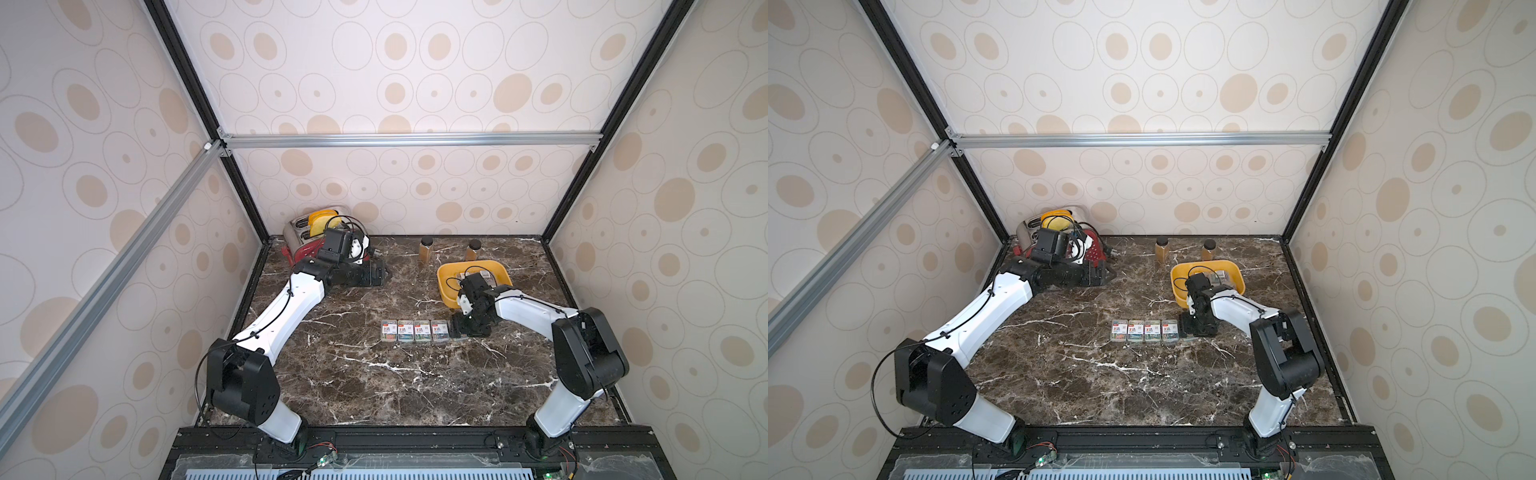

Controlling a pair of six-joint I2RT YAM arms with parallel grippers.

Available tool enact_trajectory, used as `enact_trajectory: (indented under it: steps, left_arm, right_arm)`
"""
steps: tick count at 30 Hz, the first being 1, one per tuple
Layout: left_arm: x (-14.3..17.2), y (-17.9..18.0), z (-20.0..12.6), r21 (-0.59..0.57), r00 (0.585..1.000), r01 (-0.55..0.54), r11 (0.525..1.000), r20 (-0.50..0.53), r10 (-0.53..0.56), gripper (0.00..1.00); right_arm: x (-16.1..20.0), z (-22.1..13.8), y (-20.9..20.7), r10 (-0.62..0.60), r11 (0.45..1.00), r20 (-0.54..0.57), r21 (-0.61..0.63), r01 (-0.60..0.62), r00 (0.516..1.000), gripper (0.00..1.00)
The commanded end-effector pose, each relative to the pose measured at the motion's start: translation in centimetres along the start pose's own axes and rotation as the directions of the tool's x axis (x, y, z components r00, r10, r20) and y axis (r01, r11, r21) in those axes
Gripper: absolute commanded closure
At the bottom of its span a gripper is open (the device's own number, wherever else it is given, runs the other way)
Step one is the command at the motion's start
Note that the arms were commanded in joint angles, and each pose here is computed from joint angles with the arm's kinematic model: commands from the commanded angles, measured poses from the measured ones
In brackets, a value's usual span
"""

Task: Take the paper clips out of the storage box
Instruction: Place the boxed paper clips at the center of the board, then adjust the boxed paper clips at the center of the board.

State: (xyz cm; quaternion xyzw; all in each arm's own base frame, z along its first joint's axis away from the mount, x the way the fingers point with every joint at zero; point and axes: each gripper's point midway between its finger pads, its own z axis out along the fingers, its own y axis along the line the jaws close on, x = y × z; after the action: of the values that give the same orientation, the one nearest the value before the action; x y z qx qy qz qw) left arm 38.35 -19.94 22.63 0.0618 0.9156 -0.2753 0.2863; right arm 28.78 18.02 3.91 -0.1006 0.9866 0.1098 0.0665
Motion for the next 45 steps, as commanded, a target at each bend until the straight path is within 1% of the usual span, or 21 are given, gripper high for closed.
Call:
enact_trajectory:
  steps: [1, 5, 8, 11, 14, 21, 27, 37, 45]
  left_arm:
    - [0.1, -0.3, -1.0, 0.006, 1.0, -0.027, 1.0, 0.011, 0.027, 0.01]
    - [0.0, -0.4, -1.1, 0.007, 0.999, -0.028, 1.0, 0.019, 0.028, 0.01]
    - [-0.1, -0.5, -1.2, 0.009, 0.999, -0.024, 1.0, 0.026, 0.024, 0.01]
    - [-0.2, -0.6, -1.2, 0.012, 0.999, -0.02, 1.0, 0.031, 0.019, 0.01]
    - [-0.3, -0.6, -1.4, 0.012, 0.999, -0.012, 1.0, 0.036, 0.012, 0.01]
    - [-0.3, -0.7, -1.5, 0.015, 0.999, -0.008, 1.0, 0.041, 0.007, 0.01]
    - [-0.1, -0.7, -1.3, 0.023, 0.999, 0.006, 1.0, 0.038, -0.007, 0.01]
    - [0.0, -0.7, -1.3, 0.029, 0.999, 0.005, 1.0, 0.031, -0.006, 0.01]
    - [0.1, -0.7, -1.1, 0.033, 1.0, 0.002, 0.999, 0.022, -0.003, 0.01]
  right_arm:
    - [-1.0, -2.9, 0.7, -0.024, 1.0, 0.057, 0.0, 0.024, 0.998, 0.31]
    - [-1.6, -4.7, 0.9, -0.055, 0.998, 0.079, 0.009, 0.054, 0.995, 0.31]
    - [-2.2, -5.7, 0.5, -0.076, 0.997, 0.104, 0.042, 0.072, 0.992, 0.32]
    - [-2.2, -5.8, -0.7, -0.066, 0.996, 0.086, 0.071, 0.06, 0.994, 0.33]
    - [-2.0, -5.4, -1.9, -0.049, 0.995, 0.074, 0.092, 0.042, 0.996, 0.37]
    - [-1.5, -3.9, -3.7, -0.006, 0.995, 0.037, 0.101, 0.002, 0.999, 0.38]
    - [-1.1, -2.4, -4.3, 0.013, 0.995, 0.007, 0.097, -0.014, 1.0, 0.39]
    - [-1.5, -1.5, -5.4, 0.022, 0.993, 0.003, 0.119, -0.022, 1.0, 0.4]
    - [-1.0, -0.2, -6.0, 0.036, 0.99, -0.02, 0.136, -0.033, 0.999, 0.41]
